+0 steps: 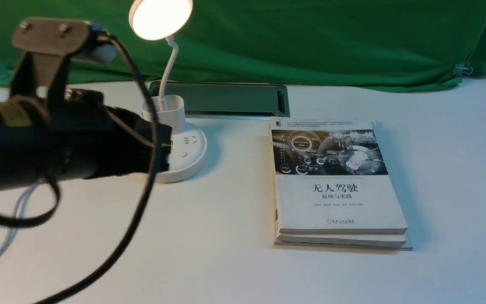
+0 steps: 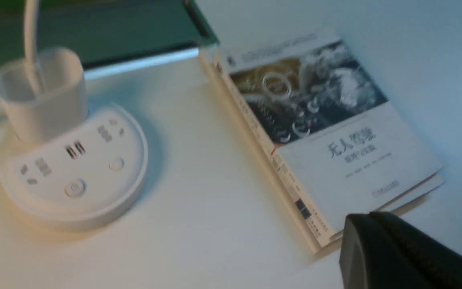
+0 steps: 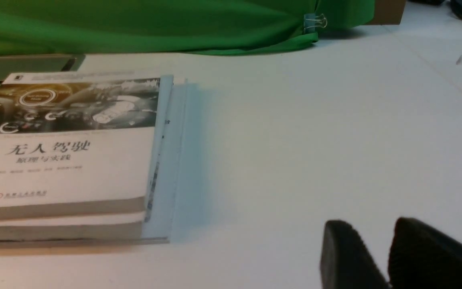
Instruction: Turn on the desk lamp on the white desktop with your hand.
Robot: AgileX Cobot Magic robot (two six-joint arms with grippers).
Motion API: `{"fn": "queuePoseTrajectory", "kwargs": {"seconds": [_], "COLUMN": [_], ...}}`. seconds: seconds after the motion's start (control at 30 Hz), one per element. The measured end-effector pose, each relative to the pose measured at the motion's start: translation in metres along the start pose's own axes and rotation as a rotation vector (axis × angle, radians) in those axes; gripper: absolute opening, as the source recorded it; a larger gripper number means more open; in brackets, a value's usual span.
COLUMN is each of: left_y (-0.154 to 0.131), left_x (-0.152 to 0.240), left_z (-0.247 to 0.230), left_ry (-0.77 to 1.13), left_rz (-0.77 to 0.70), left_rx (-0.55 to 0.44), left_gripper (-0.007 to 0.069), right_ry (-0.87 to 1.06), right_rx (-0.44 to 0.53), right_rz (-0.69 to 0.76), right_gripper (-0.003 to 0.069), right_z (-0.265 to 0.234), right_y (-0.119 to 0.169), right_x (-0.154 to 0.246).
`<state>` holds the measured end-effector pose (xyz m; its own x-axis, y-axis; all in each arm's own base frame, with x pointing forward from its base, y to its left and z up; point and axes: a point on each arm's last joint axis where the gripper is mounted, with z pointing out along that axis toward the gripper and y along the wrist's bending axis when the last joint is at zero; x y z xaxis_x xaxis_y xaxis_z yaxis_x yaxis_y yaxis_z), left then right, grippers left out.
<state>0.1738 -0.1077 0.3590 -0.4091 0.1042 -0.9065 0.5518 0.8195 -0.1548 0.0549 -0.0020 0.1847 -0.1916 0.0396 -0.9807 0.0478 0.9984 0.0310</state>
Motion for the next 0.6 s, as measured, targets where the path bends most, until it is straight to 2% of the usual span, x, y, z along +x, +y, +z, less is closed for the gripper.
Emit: {"fn": "queuePoseTrajectory", "kwargs": {"seconds": [0.23,0.5,0.6], "left_y": [-0.001,0.004,0.005], "left_x": [0.005,0.037,0.043], "left_z": [-0.060,-0.065,-0.064], "left_ry": [-0.323,-0.297,-0.244], "left_rz": [0.166,0.242,0.322], "left_rx": [-0.086,-0.119,-0.141], "left_gripper": [0.0001,0.0001,0.0001], "right_ry": [0.000,0.000,0.000], "right_rx": [0.000,0.000,0.000], "right_rz": [0.000,0.000,0.000], "right_gripper": [0.0239,0.0239,0.0239], "right_z": [0.000,0.000,0.000], "right_y": [0.000,0.000,0.000], "right_x": [0.000,0.000,0.000]}}
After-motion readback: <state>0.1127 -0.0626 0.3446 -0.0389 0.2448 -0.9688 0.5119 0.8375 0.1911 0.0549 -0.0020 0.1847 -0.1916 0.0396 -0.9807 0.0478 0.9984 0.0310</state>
